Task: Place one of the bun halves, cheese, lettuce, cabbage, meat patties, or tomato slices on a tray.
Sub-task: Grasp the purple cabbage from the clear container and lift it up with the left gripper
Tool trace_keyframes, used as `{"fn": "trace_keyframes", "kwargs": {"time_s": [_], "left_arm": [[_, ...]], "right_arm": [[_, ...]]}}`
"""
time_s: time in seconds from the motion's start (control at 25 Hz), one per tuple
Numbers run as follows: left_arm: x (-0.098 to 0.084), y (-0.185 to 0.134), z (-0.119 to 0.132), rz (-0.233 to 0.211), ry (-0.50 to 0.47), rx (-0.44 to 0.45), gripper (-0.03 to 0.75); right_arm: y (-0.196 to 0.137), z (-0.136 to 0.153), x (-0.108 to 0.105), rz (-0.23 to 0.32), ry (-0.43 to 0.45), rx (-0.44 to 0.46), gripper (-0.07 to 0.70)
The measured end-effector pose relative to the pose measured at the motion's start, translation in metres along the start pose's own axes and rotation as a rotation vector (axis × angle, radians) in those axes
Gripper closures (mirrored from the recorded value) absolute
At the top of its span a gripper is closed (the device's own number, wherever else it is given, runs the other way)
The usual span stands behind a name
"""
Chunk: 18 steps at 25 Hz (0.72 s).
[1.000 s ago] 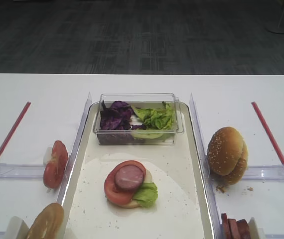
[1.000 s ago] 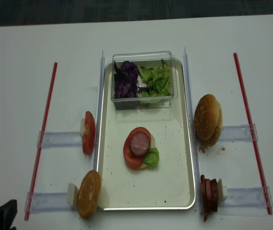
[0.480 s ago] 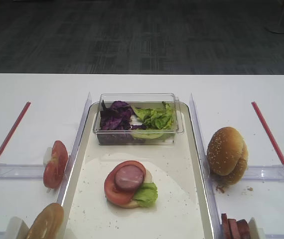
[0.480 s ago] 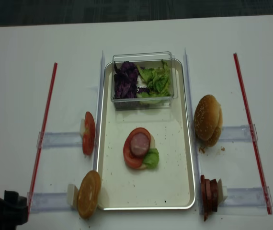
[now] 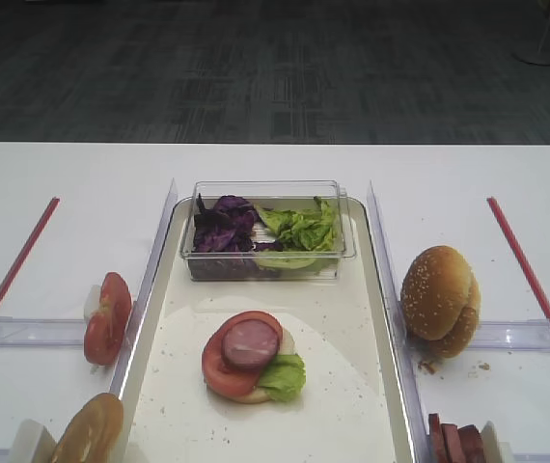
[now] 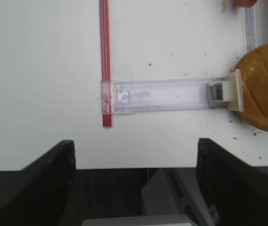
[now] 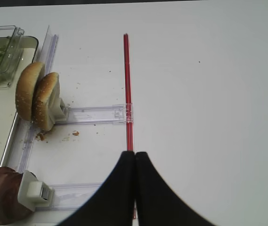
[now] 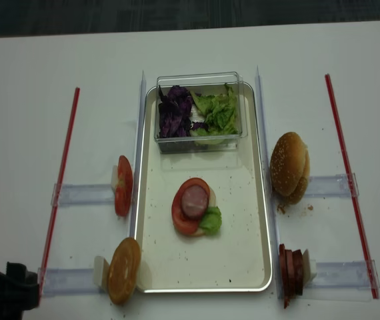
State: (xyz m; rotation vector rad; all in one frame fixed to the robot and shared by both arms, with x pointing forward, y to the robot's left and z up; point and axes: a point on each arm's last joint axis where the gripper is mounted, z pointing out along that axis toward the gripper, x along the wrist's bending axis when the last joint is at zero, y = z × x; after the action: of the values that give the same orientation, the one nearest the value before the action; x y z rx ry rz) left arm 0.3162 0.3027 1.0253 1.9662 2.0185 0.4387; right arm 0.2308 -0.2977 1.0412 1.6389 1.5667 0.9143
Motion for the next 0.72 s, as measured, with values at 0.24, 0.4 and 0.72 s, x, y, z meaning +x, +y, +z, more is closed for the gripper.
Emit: {"fn": "trace_keyframes", "kwargs": {"time_s": [0.24,0.4,0.72], "left_arm": [[0.0000,-0.0006,0.0000,0.000,0.000,0.006,0.223],[0.0001,-0.0012,-0.0004,0.000,0.001,0.015,0.223],[0.0000,-0.0007,0.0022,0.000,0.002,0.049,0.223]], "right_arm": [[0.0000,0.0000,0.0000,0.000,0.000,0.000,0.267],[0.0000,0.0000,0.0000,0.000,0.000,0.000,0.267],[0.0000,0.0000,0.0000,0.000,0.000,0.000,0.267]]}}
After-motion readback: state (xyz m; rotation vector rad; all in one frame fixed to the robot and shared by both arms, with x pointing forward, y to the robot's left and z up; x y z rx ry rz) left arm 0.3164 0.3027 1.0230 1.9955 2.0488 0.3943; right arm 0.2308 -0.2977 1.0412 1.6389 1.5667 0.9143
